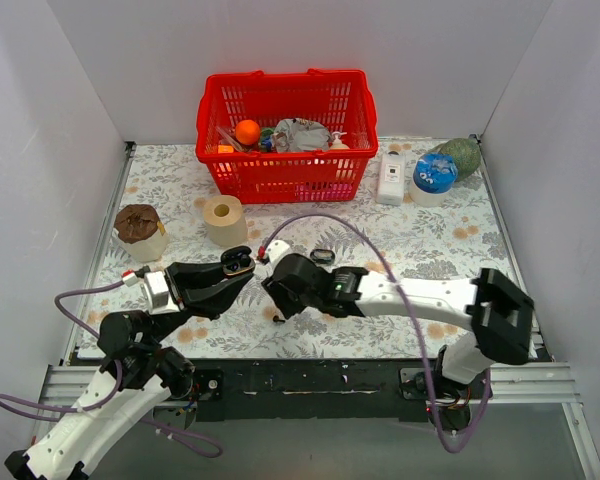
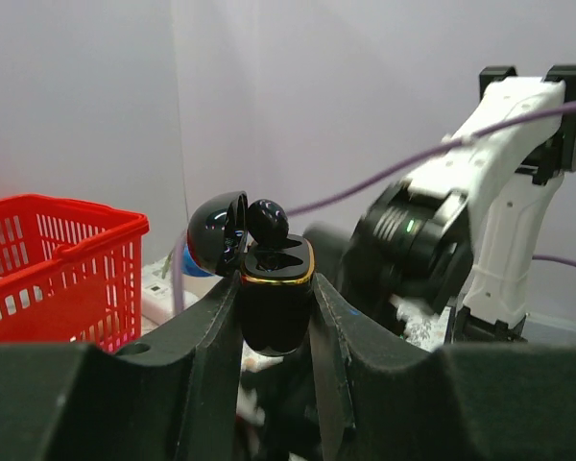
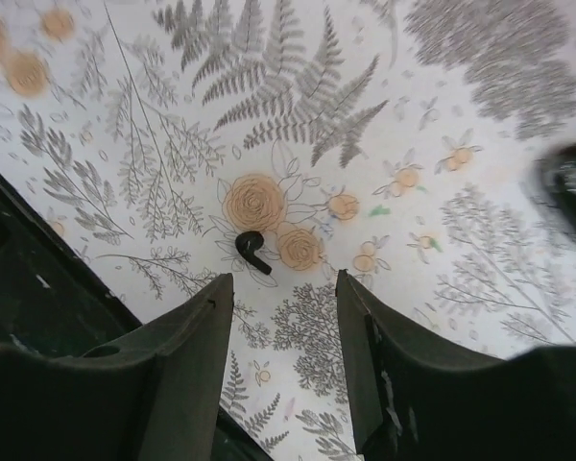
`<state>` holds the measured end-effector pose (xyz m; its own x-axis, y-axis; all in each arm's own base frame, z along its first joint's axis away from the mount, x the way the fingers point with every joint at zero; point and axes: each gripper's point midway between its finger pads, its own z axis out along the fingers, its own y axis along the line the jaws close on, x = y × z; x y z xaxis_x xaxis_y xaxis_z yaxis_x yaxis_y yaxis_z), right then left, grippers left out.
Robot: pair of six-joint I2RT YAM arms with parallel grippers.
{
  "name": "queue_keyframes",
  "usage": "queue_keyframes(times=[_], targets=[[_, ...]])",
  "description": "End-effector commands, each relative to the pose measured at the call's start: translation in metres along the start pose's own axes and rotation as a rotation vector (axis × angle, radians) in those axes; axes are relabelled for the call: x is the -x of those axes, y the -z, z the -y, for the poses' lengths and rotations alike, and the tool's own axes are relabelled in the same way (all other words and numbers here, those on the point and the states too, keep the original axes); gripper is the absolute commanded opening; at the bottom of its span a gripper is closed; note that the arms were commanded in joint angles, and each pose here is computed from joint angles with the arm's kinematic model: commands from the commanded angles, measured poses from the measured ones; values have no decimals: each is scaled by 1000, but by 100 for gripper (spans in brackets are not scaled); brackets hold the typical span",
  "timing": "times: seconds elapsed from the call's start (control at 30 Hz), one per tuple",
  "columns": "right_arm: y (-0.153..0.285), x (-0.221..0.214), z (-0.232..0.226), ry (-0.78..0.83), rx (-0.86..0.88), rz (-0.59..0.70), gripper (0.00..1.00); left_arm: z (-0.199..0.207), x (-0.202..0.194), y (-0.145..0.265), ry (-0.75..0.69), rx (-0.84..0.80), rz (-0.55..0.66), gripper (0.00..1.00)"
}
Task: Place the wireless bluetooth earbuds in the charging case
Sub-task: Adjust the earbud at the center of the board.
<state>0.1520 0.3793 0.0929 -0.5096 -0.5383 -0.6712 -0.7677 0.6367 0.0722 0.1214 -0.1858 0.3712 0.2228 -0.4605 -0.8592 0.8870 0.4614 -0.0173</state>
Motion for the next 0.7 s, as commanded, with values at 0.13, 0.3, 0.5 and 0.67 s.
queue_keyframes(times=[0.13,0.3,0.5,0.67], targets=[[125,88,36,-100,-89,395,54,0,-11,1,-15,-16,-3,0],[197,129,25,-97,43,595,54,-5,-21,-7,16,-5,-30,0],[226,159,8,-68,129,657,57,-7,-35,-22,74,-25,-77,0],[250,182,11,-66,111,729,60,-7,-33,-29,91,-34,-80,0]])
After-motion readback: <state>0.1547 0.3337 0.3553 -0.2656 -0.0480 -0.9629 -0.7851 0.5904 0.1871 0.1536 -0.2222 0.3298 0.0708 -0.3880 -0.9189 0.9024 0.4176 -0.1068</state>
